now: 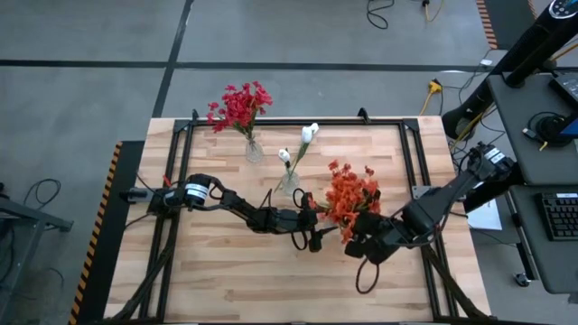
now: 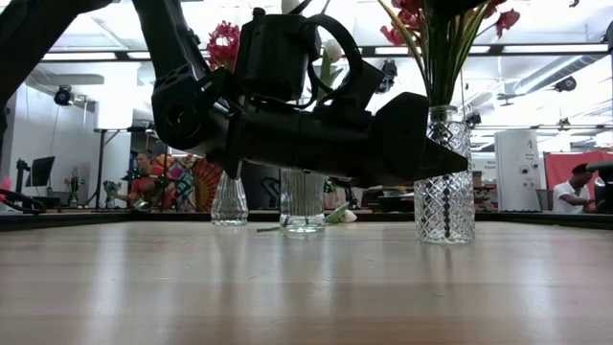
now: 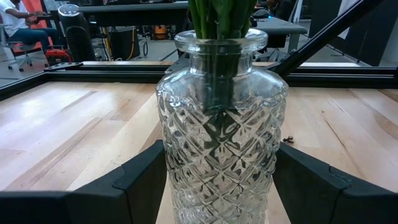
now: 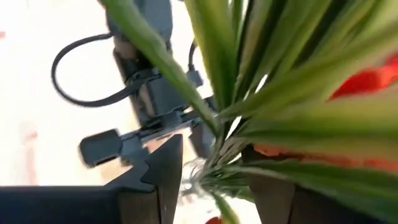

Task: Sort flowers into vase by color
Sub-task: Put the orange sprig flower into the bottom right transparent glass vase

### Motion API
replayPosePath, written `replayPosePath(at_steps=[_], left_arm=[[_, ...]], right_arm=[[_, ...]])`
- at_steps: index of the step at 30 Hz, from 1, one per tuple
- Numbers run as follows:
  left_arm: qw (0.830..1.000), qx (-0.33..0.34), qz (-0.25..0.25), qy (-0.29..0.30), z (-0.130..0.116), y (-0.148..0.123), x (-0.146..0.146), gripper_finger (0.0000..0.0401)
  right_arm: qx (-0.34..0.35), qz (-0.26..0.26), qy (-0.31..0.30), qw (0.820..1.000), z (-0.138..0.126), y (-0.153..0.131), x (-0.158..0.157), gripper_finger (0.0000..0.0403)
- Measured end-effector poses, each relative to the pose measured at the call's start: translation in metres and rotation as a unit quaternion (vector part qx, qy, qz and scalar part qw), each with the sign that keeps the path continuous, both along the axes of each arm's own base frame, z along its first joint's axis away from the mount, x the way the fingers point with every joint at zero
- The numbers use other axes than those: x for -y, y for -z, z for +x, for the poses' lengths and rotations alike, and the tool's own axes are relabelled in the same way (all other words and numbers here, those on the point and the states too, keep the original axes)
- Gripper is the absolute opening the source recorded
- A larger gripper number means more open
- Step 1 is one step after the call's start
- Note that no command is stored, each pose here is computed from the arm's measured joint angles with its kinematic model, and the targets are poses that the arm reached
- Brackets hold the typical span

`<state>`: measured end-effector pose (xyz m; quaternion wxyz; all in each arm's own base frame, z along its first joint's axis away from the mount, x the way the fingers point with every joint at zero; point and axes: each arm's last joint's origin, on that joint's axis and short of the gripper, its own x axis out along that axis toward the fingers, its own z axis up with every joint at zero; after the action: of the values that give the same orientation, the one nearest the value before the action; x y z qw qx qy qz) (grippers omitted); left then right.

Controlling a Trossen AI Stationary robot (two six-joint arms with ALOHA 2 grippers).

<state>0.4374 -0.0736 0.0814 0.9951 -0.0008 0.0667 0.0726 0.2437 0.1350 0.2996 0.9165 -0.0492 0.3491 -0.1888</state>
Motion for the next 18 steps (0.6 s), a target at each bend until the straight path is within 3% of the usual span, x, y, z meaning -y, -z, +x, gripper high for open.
replayPosePath(at_steps=[7, 18], left_arm=[[1.0, 0.0, 0.0, 0.0, 0.0, 0.0, 0.0, 0.0246], [1.0, 0.0, 0.0, 0.0, 0.0, 0.0, 0.0, 0.0246]], right_arm=[[0.016, -0.028, 0.013, 0.999, 0.0, -0.001, 0.0, 0.0131], [0.034, -0.013, 0.017, 0.999, 0.001, -0.01, -0.001, 0.0023]])
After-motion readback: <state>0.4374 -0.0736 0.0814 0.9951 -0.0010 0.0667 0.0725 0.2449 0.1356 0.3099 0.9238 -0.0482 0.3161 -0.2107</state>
